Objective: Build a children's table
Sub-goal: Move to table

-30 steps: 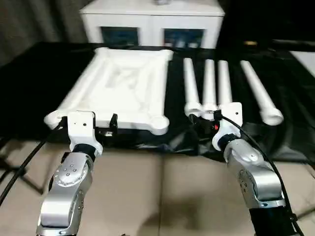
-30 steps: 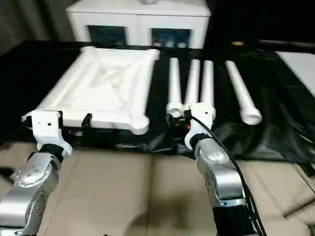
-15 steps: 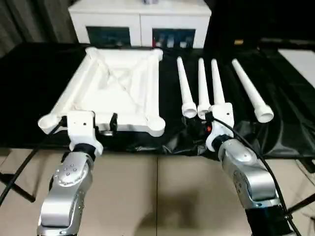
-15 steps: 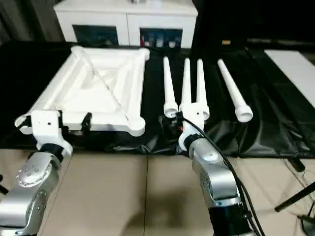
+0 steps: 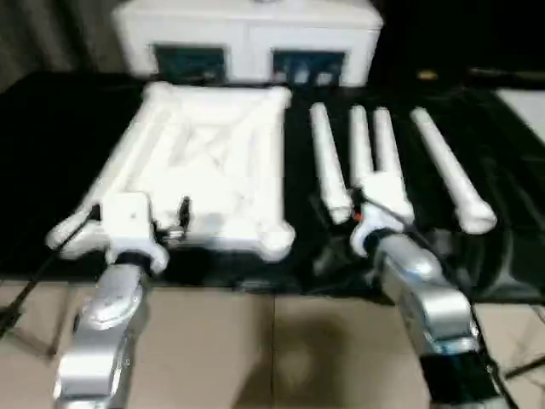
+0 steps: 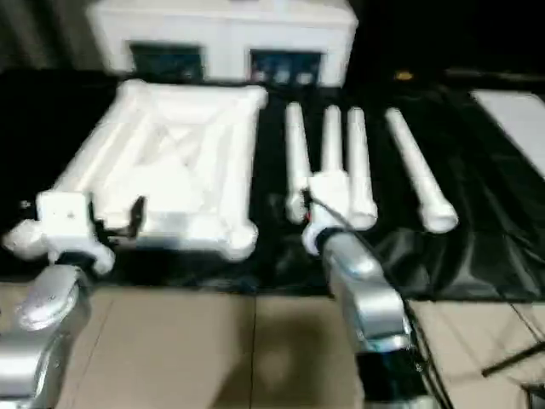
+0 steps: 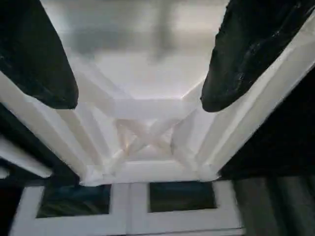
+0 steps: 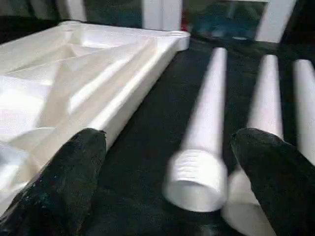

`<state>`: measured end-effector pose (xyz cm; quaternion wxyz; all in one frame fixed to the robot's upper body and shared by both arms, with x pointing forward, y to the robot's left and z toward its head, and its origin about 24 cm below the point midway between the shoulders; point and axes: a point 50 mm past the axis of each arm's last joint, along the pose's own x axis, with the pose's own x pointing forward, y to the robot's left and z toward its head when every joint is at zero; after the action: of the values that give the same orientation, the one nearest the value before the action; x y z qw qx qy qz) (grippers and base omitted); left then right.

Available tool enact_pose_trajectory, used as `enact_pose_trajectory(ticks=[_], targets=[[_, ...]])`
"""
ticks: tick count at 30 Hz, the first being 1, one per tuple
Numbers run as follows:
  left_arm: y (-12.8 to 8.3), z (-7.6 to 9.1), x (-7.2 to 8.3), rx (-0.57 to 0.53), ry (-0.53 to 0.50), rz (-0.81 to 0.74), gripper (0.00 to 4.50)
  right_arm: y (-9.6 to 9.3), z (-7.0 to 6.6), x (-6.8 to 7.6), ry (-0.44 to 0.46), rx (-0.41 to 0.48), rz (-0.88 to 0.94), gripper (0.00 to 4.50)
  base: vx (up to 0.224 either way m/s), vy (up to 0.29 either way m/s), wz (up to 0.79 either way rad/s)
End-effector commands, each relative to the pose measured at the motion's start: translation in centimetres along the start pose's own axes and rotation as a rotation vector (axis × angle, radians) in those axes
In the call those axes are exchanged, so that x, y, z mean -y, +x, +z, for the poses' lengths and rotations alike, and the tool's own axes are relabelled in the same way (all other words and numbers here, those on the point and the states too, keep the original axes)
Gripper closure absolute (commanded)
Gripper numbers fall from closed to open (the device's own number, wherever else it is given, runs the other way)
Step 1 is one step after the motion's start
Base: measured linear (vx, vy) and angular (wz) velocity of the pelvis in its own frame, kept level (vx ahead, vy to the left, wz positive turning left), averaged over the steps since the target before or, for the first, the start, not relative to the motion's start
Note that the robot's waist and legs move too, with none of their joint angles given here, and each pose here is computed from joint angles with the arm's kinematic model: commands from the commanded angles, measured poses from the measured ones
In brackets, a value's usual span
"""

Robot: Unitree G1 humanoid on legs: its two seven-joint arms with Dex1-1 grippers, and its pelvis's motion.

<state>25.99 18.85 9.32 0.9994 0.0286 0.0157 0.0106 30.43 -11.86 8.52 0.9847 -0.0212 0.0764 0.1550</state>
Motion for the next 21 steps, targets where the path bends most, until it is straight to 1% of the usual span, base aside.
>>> enact_pose_trajectory(ticks=[1, 7, 10, 12, 13, 14, 16, 17, 18, 20, 21], targets=[[0.1, 0.2, 1.0, 0.004, -0.008, -0.043, 0.04, -0.4, -0.1, 1.2, -0.021, -0.006, -0.039, 0.0, 0.152, -0.019, -0.01], [0.0, 0.1, 0.8, 0.002, 0.019, -0.075, 0.04, -0.4, -0.1, 1.2, -0.028, -0.006, -0.037, 0.0, 0.154, -0.004, 0.08], [-0.1, 0.0, 0.6, 0.0, 0.016, -0.089, 0.04, -0.4, 0.1, 1.1, -0.043, 0.004, 0.0, 0.0, 0.127, 0.042, 0.0], [-0.3, 0.1, 0.6, 0.009, 0.034, -0.174, 0.04, -0.7, 0.7, 0.9, -0.071, 0.036, 0.094, 0.0, 0.135, 0.05, 0.04], [-0.3, 0.1, 0.6, 0.008, 0.04, -0.19, 0.04, -0.7, 0.8, 0.8, -0.077, 0.043, 0.116, 0.0, 0.119, -0.005, 0.03], [-0.4, 0.1, 0.4, 0.013, 0.084, -0.226, 0.04, -0.9, 1.1, 0.7, -0.114, 0.058, 0.147, 0.0, 0.119, -0.005, 0.03], [-0.6, 0.3, 0.0, 0.036, 0.112, -0.306, 0.04, -1.1, 1.4, 0.5, -0.137, 0.062, 0.218, 0.0, 0.043, -0.012, -0.02], [-0.6, 0.3, 0.0, 0.036, 0.112, -0.306, 0.04, -1.1, 1.4, 0.5, -0.137, 0.062, 0.218, 0.0, 0.0, 0.0, 0.0], [-0.7, 0.2, -0.6, 0.002, 0.19, -0.441, 0.04, -1.4, 1.7, 0.3, -0.161, 0.069, 0.296, 0.0, -0.007, -0.059, 0.01], [-0.9, 0.0, -0.9, -0.04, 0.239, -0.56, 0.04, -1.4, 2.0, 0.3, -0.179, 0.075, 0.321, 0.0, -0.005, -0.038, -0.03], [-0.9, 0.0, -0.9, -0.04, 0.239, -0.56, 0.04, -1.4, 2.0, 0.3, -0.179, 0.075, 0.321, 0.0, -0.023, -0.055, -0.06]])
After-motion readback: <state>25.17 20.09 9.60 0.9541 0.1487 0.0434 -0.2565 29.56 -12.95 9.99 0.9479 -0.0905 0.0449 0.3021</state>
